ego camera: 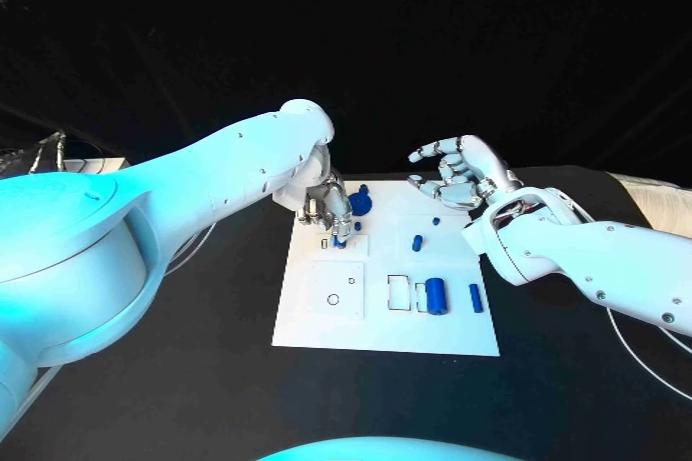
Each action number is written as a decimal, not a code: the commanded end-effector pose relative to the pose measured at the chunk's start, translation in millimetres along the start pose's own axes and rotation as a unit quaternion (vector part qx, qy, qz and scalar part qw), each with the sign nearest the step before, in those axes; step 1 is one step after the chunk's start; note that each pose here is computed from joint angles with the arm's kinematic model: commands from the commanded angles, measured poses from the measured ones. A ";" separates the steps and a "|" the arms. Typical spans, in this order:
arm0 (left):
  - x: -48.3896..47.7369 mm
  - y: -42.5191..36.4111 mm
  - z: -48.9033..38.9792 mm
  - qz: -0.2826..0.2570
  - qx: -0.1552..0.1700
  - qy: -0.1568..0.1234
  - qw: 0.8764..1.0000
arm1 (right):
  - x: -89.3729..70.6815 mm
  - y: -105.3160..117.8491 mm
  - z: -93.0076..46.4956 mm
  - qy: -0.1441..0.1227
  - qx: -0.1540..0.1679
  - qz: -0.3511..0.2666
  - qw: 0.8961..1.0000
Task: Assemble the parts on the task board
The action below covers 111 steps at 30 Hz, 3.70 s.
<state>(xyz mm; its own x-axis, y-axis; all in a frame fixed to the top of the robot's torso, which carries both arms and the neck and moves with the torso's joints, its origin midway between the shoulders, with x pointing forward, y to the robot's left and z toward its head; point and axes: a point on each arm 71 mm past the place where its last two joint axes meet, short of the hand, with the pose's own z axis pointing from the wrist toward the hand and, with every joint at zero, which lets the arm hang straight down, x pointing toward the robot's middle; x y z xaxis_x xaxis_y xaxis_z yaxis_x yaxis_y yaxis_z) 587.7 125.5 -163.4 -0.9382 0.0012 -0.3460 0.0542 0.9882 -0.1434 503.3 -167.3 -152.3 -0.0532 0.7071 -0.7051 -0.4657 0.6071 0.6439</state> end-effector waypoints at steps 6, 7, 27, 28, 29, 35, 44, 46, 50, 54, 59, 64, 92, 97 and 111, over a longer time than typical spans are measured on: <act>-1.5 -4.7 4.3 0.018 -0.027 -0.006 0.999 | 0.2 3.1 1.7 -0.006 -0.008 0.002 1.000; -1.5 -4.8 4.8 0.018 -0.028 -0.006 0.999 | 0.2 3.1 1.7 -0.006 -0.008 0.002 1.000; -2.7 2.8 15.0 0.006 -0.051 -0.025 0.998 | 1.2 6.9 2.5 -0.004 -0.019 -0.007 1.000; -2.7 3.3 15.5 0.005 -0.052 -0.026 0.998 | 1.2 7.0 2.5 -0.004 -0.020 -0.007 1.000; -2.8 3.8 15.9 0.004 -0.053 -0.027 0.998 | 1.1 7.0 2.5 -0.004 -0.020 -0.007 1.000; -3.6 5.6 17.1 -0.002 -0.057 -0.033 0.998 | 0.6 7.1 2.5 -0.005 -0.020 -0.008 1.000; -3.9 4.0 18.4 -0.009 -0.052 -0.043 0.998 | 0.2 7.5 2.5 -0.005 -0.021 -0.008 1.000; -4.1 3.9 18.6 -0.010 -0.051 -0.046 0.998 | 0.1 7.6 2.6 -0.005 -0.021 -0.008 1.000; -3.5 4.8 19.9 -0.013 -0.050 -0.047 0.998 | -0.2 7.7 2.6 -0.005 -0.021 -0.008 1.000; -1.9 5.6 22.0 -0.013 -0.049 -0.045 0.998 | -0.7 7.5 2.5 -0.006 -0.021 -0.009 1.000; 0.6 3.0 24.1 -0.012 -0.043 -0.042 0.998 | -0.6 7.8 2.8 -0.006 -0.021 -0.009 1.000; 1.5 0.6 24.7 -0.011 -0.039 -0.042 0.998 | -0.7 7.9 2.9 -0.006 -0.021 -0.009 1.000; 0.9 -3.6 24.2 -0.015 -0.029 -0.060 0.998 | -1.6 6.5 2.8 -0.005 -0.018 -0.009 1.000; 0.9 -4.1 24.3 -0.016 -0.027 -0.062 0.998 | -1.7 6.3 2.9 -0.004 -0.018 -0.009 1.000; 3.8 -2.8 24.3 -0.011 -0.031 -0.055 0.998 | -2.4 5.2 2.5 -0.003 -0.016 -0.009 1.000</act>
<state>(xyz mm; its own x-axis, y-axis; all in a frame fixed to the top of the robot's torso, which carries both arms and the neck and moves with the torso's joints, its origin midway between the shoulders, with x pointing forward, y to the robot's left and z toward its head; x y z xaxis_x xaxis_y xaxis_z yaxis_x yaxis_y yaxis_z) 593.6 120.5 -183.2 -0.8961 -0.0348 -0.4424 0.0092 0.9953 -0.0968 503.7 -165.8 -147.1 -0.0356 0.7030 -0.7103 -0.4837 0.6098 0.6278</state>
